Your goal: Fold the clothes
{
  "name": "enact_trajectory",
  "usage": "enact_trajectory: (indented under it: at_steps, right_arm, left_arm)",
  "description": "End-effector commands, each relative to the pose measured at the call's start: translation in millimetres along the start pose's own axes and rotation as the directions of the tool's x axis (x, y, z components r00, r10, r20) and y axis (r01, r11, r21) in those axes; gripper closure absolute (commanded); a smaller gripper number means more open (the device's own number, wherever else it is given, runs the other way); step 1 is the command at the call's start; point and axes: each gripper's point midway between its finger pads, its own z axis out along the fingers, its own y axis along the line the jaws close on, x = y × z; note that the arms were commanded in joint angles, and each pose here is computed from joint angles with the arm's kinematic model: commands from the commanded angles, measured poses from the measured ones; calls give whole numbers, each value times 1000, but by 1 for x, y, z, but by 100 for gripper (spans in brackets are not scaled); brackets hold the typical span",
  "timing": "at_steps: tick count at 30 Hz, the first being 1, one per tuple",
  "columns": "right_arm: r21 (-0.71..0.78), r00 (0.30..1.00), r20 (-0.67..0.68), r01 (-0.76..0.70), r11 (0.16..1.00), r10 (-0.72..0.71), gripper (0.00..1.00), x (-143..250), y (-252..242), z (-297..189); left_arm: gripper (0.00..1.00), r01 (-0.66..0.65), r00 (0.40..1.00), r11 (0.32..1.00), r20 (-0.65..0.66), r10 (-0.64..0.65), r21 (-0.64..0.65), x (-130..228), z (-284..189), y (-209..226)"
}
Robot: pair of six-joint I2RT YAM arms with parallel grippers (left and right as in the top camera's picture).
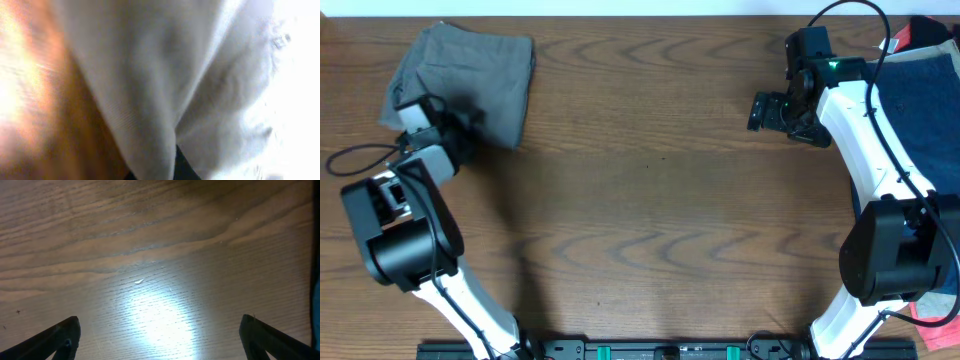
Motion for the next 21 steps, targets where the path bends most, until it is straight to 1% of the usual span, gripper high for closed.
enact_trajectory:
  at_steps: [1,6,11,21]
  right_arm:
    - [7,1000,11,9,1000,-9,1,-2,-1,-2]
    - [7,1000,11,9,1000,-9,1,-2,-1,-2]
    - [7,1000,11,9,1000,-9,1,-2,-1,-2]
    - [7,1000,11,9,1000,-9,1,-2,-1,-2]
  left_arm:
    - [94,-66,998,998,4,66,-16,14,9,5]
    - [94,-97,995,995,35,96,16,13,10,-7]
    - [93,-193,979,979,78,188,69,7,13,-20]
    - [94,-185,983,982,21,184,46,18,45,1]
